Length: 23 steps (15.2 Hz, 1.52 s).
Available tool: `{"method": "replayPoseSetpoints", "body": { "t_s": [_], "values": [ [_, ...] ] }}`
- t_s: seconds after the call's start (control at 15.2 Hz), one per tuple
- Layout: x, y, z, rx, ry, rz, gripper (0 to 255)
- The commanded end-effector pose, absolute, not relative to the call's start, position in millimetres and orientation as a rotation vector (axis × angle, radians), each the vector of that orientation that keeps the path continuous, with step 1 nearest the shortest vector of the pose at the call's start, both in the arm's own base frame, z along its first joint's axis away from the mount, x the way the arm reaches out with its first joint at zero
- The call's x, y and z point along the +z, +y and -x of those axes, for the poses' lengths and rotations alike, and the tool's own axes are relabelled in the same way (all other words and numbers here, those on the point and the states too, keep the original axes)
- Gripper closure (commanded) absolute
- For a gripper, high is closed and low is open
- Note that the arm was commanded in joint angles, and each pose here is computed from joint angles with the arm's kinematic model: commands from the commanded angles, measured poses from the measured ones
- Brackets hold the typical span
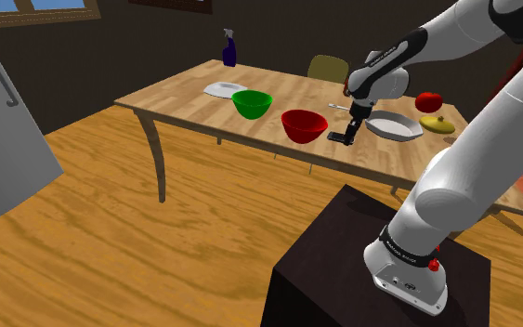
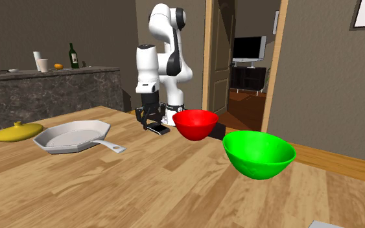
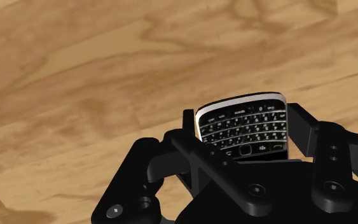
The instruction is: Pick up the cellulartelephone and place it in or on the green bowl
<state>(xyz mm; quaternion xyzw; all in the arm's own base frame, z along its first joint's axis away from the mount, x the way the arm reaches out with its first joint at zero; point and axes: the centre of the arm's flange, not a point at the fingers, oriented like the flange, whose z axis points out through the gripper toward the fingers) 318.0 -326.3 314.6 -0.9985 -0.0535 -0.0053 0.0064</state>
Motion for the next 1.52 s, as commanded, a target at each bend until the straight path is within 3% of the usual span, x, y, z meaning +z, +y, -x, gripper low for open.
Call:
{"method": "replayPoseSetpoints", "body": {
  "t_s": [0.0, 1.45],
  "values": [
    [326, -327, -319, -0.015, -0.167, 3.125, 255],
    [442, -327, -319, -0.015, -0.167, 3.125, 255]
  ]
}}
